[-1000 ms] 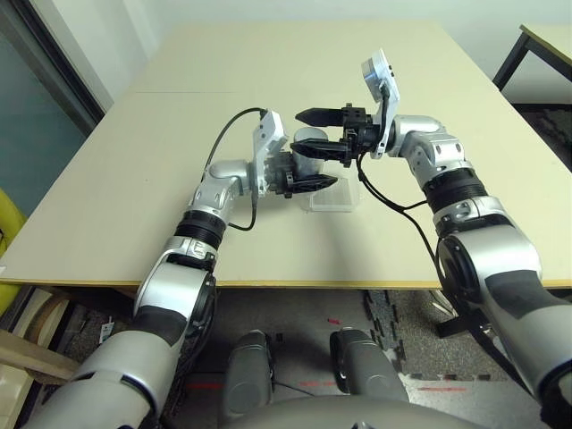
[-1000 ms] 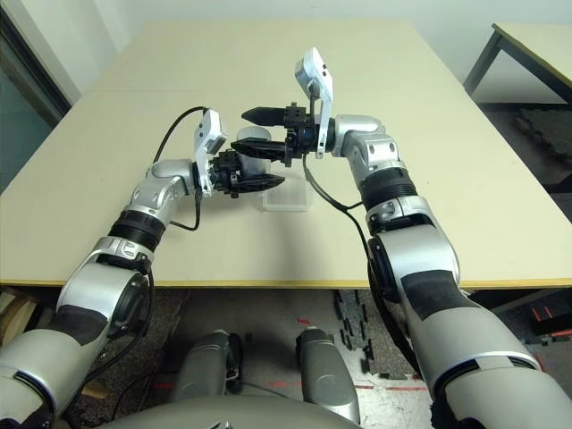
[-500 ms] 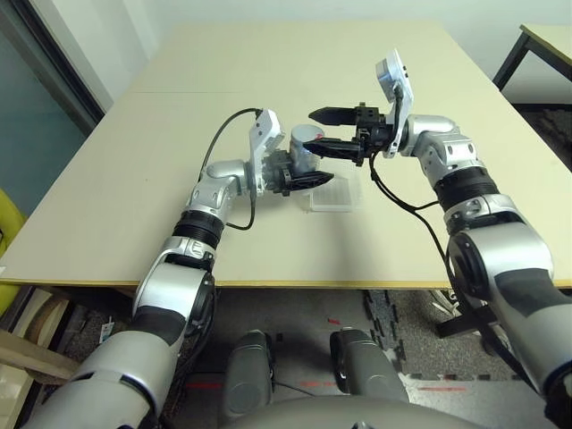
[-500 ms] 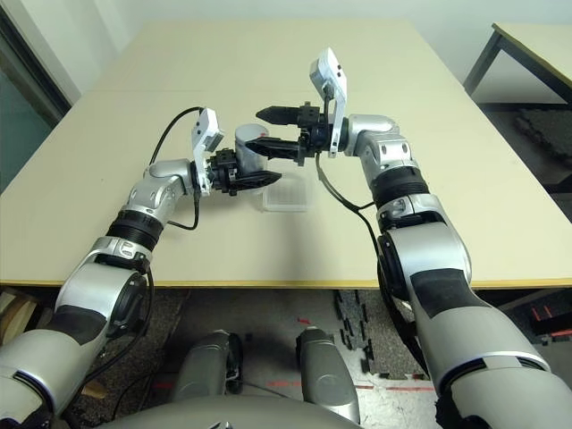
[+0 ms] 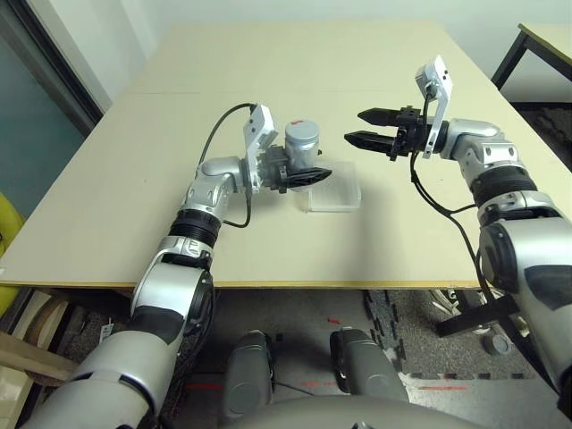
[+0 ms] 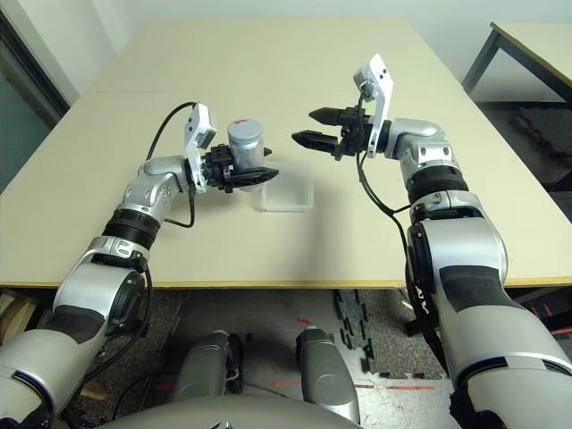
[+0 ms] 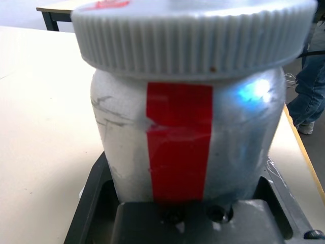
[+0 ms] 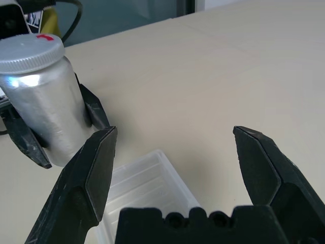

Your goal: Pour the medicine from the bottle into the box.

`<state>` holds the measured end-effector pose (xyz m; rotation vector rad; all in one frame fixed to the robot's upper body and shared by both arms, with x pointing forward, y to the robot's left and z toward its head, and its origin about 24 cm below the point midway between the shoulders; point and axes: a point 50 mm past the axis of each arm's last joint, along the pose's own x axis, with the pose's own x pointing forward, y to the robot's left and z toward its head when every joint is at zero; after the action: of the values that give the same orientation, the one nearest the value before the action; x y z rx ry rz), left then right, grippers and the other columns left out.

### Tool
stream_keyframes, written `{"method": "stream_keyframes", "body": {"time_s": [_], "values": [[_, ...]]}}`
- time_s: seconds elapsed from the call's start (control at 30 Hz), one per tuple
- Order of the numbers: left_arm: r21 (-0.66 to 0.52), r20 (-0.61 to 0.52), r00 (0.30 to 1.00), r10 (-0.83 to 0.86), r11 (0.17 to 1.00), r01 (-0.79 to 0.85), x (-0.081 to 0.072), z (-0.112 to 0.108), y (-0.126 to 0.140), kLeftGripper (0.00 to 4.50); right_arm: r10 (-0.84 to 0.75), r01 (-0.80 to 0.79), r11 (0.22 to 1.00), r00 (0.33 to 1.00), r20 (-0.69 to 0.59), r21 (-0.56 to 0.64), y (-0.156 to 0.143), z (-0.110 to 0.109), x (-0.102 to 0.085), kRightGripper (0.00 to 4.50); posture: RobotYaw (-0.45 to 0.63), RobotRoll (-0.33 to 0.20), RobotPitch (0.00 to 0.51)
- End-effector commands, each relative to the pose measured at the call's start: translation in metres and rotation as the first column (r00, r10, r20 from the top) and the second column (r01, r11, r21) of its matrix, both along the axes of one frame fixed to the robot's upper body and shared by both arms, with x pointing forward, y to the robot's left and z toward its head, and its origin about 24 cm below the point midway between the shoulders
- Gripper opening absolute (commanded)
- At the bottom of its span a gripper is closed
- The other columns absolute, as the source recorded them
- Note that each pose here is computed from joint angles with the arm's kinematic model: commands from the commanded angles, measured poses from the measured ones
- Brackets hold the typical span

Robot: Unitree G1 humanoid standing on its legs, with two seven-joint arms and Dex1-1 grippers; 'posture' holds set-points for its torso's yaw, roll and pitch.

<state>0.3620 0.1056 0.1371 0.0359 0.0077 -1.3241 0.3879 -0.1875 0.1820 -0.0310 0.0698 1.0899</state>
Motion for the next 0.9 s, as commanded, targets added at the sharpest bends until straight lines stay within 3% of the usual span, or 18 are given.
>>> {"method": "stream_keyframes", "body": {"time_s": [0.03,0.4,0.9], "values": [[-0.001,0.024,1.0,-0.001,1.0,0.001,0.001,0.005,0.0,2.7,0.042,-0.042,0.999,0.999,0.02,0.015,0.0,0.007,-0.001,4.5,-0.21,0.0,0.046],[0.007,0.025,1.0,-0.006,1.0,0.006,0.002,0.004,-0.004,2.7,0.25,-0.253,0.966,0.967,0.055,0.048,0.03,0.021,-0.008,4.5,-0.21,0.0,0.042],[0.013,0.022,1.0,-0.02,1.0,0.02,0.004,0.002,-0.012,2.7,0.362,-0.367,0.929,0.928,0.083,0.053,0.062,0.028,-0.015,4.5,-0.22,0.0,0.043]]}}
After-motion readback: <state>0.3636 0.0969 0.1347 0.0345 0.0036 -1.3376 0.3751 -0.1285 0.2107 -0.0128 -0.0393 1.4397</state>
